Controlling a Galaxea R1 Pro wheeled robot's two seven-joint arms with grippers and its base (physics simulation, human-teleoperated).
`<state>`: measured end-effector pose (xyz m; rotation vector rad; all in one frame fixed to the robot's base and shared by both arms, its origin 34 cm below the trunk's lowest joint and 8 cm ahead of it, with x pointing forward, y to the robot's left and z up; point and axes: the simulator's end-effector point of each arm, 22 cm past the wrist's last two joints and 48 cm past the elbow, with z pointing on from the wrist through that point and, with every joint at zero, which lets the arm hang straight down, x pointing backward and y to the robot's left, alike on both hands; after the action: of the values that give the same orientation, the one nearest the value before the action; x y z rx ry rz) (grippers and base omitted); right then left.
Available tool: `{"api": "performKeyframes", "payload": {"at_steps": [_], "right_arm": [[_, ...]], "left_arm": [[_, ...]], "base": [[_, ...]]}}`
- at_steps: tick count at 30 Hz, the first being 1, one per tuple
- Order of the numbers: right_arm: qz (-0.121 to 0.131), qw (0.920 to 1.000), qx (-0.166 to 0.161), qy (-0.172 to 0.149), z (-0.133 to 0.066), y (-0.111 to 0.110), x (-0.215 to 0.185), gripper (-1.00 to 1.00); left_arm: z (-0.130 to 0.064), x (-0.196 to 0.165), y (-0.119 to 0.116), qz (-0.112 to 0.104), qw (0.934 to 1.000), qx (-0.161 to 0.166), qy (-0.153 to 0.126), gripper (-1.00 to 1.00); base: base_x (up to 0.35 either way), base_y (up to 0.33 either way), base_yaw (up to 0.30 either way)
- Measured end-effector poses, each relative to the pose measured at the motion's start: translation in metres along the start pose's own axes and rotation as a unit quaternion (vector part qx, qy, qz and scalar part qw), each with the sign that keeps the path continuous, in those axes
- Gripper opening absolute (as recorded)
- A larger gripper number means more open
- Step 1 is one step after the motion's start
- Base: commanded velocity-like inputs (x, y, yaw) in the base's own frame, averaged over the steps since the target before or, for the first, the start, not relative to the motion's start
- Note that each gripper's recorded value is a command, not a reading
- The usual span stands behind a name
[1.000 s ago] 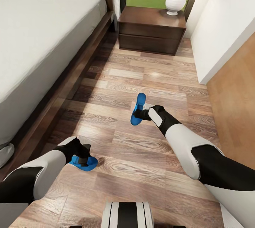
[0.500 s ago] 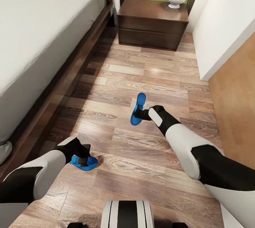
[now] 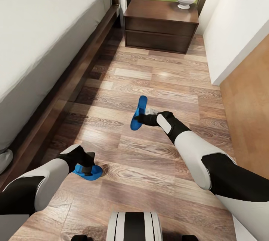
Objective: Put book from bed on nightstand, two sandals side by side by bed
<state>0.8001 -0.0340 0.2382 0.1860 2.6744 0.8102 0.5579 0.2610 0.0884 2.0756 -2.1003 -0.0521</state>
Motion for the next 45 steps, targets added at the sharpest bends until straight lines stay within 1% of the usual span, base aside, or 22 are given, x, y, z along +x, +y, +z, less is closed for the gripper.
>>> {"api": "performKeyframes", "payload": {"at_steps": [4,10,24,34,40,45], "right_arm": [[-0.001,0.9998,-0.018,0.0,0.0,0.007,0.0,-1.0],[-0.002,0.9997,-0.023,0.0,-0.001,0.009,0.0,-1.0],[0.012,0.9995,-0.017,0.024,0.027,-0.015,0.026,-1.0],[0.013,0.9995,-0.019,0.023,0.026,-0.014,0.026,-1.0],[0.013,0.9995,-0.019,0.023,0.026,-0.014,0.026,-1.0],[0.013,0.9995,-0.019,0.023,0.026,-0.014,0.026,-1.0]], "left_arm": [[-0.001,-0.01,0.0,-0.004,1.0,0.0,-0.005,-1.0],[-0.002,-0.013,0.0,-0.006,1.0,0.001,-0.007,-1.0],[0.029,-0.017,0.02,-0.01,0.9995,-0.028,-0.007,-1.0],[0.029,-0.017,0.019,-0.009,0.9996,-0.026,-0.007,-1.0],[0.03,-0.017,0.011,-0.009,0.9999,-0.008,-0.007,-1.0],[0.03,-0.017,0.008,-0.008,0.9999,-0.002,-0.007,-1.0]], "base": [[0.0,0.0,0.0],[0.0,0.0,0.0],[0.0,0.0,0.0],[0.0,0.0,0.0],[0.0,0.0,0.0],[0.0,0.0,0.0]]}}
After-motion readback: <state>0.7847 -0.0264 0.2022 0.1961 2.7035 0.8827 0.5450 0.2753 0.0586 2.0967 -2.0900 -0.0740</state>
